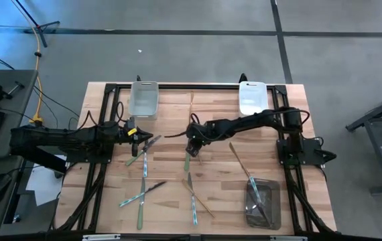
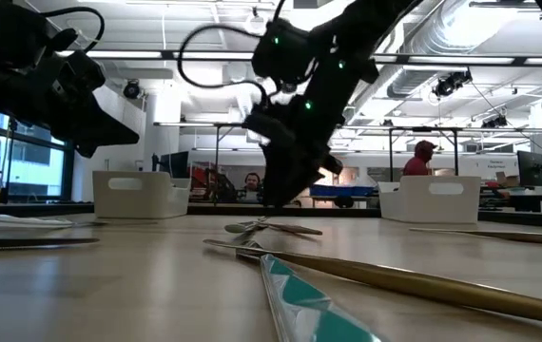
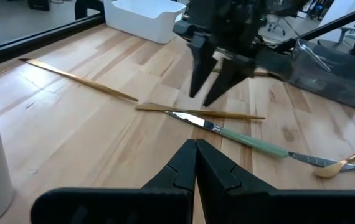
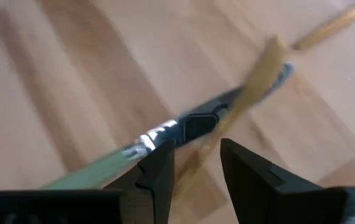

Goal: Sort silverware by color (type)
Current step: Put the middle yellow knife into the white bin

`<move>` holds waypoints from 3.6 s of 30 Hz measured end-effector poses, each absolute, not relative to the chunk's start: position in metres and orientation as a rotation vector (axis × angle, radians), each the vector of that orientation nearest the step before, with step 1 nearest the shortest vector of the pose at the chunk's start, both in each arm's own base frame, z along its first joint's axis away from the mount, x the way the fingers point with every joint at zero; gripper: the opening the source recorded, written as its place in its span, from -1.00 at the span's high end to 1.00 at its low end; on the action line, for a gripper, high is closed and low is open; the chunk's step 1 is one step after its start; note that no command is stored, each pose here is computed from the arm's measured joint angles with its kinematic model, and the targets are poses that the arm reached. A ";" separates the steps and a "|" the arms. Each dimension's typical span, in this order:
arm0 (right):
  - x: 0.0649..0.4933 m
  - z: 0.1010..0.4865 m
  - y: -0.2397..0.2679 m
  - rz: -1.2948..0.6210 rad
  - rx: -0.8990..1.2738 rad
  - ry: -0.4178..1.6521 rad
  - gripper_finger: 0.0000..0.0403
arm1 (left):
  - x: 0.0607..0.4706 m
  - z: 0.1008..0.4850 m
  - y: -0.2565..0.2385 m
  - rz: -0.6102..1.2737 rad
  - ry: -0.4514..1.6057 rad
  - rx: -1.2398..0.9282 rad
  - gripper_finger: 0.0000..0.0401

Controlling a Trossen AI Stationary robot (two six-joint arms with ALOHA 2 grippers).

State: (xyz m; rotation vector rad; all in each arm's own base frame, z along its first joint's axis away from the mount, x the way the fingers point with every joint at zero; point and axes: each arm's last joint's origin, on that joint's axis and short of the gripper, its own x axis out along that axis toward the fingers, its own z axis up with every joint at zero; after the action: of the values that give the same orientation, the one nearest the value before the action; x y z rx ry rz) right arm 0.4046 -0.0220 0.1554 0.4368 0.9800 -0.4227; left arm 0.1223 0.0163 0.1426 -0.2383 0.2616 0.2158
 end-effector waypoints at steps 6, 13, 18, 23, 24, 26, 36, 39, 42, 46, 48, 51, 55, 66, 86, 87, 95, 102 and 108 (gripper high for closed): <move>0.405 0.141 -0.020 -0.482 0.456 1.008 0.38 | 0.122 0.143 0.016 0.216 0.261 -0.238 1.00; 0.408 0.121 -0.022 -0.523 0.461 1.041 0.38 | 0.122 0.143 0.016 0.215 0.261 -0.238 1.00; 0.406 0.117 -0.025 -0.529 0.457 1.074 0.55 | 0.123 0.145 0.016 0.204 0.242 -0.239 1.00; 0.403 0.115 -0.034 -0.512 0.474 1.116 0.84 | 0.123 0.144 0.016 0.203 0.243 -0.252 1.00; 0.403 0.115 -0.036 -0.503 0.477 1.121 0.90 | 0.123 0.144 0.016 0.203 0.244 -0.256 1.00; 0.402 0.115 -0.040 -0.478 0.478 1.130 0.97 | 0.123 0.144 0.016 0.202 0.244 -0.256 1.00; 0.403 0.131 -0.051 -0.383 0.481 1.148 0.99 | 0.123 0.144 0.012 0.169 0.249 -0.245 1.00; 0.400 0.142 -0.054 -0.380 0.459 1.168 0.99 | 0.123 0.144 0.010 0.157 0.251 -0.248 1.00; 0.400 0.157 -0.057 -0.374 0.437 1.163 1.00 | 0.124 0.144 0.009 0.151 0.251 -0.248 1.00; 0.394 0.166 -0.060 -0.386 0.411 1.221 1.00 | 0.124 0.144 0.007 0.158 0.249 -0.243 1.00; 0.390 0.167 -0.061 -0.396 0.402 1.260 1.00 | 0.124 0.144 0.007 0.165 0.247 -0.241 1.00; 0.383 0.178 -0.065 -0.404 0.402 1.290 1.00 | 0.124 0.145 0.007 0.167 0.246 -0.240 1.00; 0.365 0.197 -0.072 -0.439 0.416 1.344 1.00 | 0.124 0.145 0.007 0.169 0.244 -0.237 1.00; 0.273 0.275 -0.139 -0.840 0.452 1.365 1.00 | 0.124 0.145 0.007 0.176 0.241 -0.234 1.00; 0.192 0.216 -0.234 -0.950 0.613 1.366 1.00 | 0.124 0.145 0.007 0.189 0.242 -0.256 1.00; 0.190 0.215 -0.236 -0.952 0.617 1.358 1.00 | 0.124 0.145 0.007 0.190 0.241 -0.256 1.00; 0.181 0.206 -0.247 -0.959 0.664 1.358 1.00 | 0.124 0.145 0.008 0.202 0.238 -0.252 1.00; 0.182 0.204 -0.248 -0.951 0.660 1.358 0.96 | 0.124 0.145 0.008 0.204 0.239 -0.243 1.00; 0.182 0.204 -0.248 -0.948 0.657 1.360 0.71 | 0.124 0.145 0.008 0.204 0.239 -0.246 1.00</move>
State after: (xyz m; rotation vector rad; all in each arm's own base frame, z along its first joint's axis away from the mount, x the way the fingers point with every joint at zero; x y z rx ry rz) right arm 0.1825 -0.2483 0.2044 0.6565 1.3595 -0.9484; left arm 0.1236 0.0079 0.1447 -0.2462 0.2389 0.2042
